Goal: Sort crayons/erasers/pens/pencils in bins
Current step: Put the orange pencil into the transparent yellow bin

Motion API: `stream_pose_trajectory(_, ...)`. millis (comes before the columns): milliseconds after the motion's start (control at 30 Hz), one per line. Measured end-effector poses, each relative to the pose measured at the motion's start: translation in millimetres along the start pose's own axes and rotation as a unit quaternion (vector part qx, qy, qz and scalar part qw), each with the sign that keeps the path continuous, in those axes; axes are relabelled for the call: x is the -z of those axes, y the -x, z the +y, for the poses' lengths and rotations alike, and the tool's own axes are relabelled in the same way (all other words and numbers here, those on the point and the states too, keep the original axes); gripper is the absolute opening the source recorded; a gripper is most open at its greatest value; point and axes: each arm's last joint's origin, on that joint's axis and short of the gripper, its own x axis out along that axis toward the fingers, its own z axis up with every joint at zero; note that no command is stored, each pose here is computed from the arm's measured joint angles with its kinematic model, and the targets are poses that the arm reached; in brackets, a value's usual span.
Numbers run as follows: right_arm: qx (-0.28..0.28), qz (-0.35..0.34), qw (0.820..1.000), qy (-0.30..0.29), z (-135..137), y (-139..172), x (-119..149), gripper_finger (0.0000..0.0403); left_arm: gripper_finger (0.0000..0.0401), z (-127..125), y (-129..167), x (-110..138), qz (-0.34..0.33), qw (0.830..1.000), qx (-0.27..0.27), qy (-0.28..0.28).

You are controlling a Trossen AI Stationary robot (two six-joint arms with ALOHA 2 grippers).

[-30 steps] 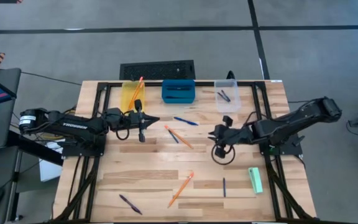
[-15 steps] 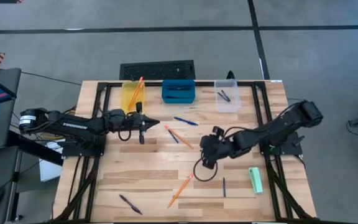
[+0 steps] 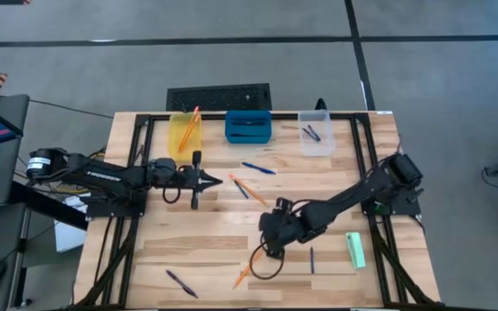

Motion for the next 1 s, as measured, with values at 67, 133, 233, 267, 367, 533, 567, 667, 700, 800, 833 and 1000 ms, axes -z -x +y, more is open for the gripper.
stream_pose_trajectory(67,-0.014,0.009,1.0,0.007,7.7,-3.8,-4.6,0.0245,0.0,-1.5,-0.1,-0.5,-0.002,1.0,0.003,-0.001)
stream_pose_trajectory(133,-0.017,0.014,0.999,0.024,12.7,-5.6,-8.4,0.0245,0.0,-3.5,-0.1,-1.0,-0.003,1.0,0.008,-0.002)
stream_pose_trajectory(233,-0.011,0.027,0.998,0.053,19.1,-8.3,-12.0,0.0245,0.0,-6.2,-0.1,-1.6,-0.004,1.0,0.014,-0.003)
stream_pose_trajectory(267,-0.008,0.035,0.997,0.063,20.1,-7.8,-11.0,0.0245,0.0,-7.0,-0.2,-1.7,-0.004,1.0,0.016,-0.003)
stream_pose_trajectory(367,-0.01,0.039,0.996,0.083,22.2,-2.6,-10.6,0.0245,0.0,-9.8,-0.1,-0.4,0.004,1.0,0.024,-0.004)
stream_pose_trajectory(533,-0.019,0.045,0.993,0.108,23.4,3.6,-8.5,0.0245,0.0,-11.9,0.1,3.0,0.023,0.999,0.031,0.005)
stream_pose_trajectory(567,-0.023,0.048,0.992,0.112,24.2,3.6,-7.9,0.0245,0.0,-11.9,0.0,3.4,0.025,0.999,0.031,0.008)
stream_pose_trajectory(667,-0.026,0.072,0.987,0.141,26.7,-8.1,-2.0,0.0245,0.0,-11.9,0.1,3.6,0.026,0.999,0.03,0.014)
stream_pose_trajectory(700,-0.025,0.082,0.984,0.155,27.6,-11.7,1.2,0.0245,0.0,-11.9,0.1,3.6,0.026,0.999,0.03,0.015)
stream_pose_trajectory(800,-0.032,0.089,0.977,0.192,30.0,-20.2,3.5,0.0245,0.0,-11.8,0.1,3.2,0.025,0.999,0.03,0.021)
stream_pose_trajectory(833,-0.032,0.093,0.974,0.203,30.3,-22.9,4.7,0.0245,0.0,-11.8,0.1,3.2,0.024,0.999,0.03,0.022)
stream_pose_trajectory(1000,-0.033,0.1,0.963,0.25,25.1,-40.7,2.7,0.0238,0.0,-12.8,0.1,3.7,0.027,0.999,0.032,0.021)
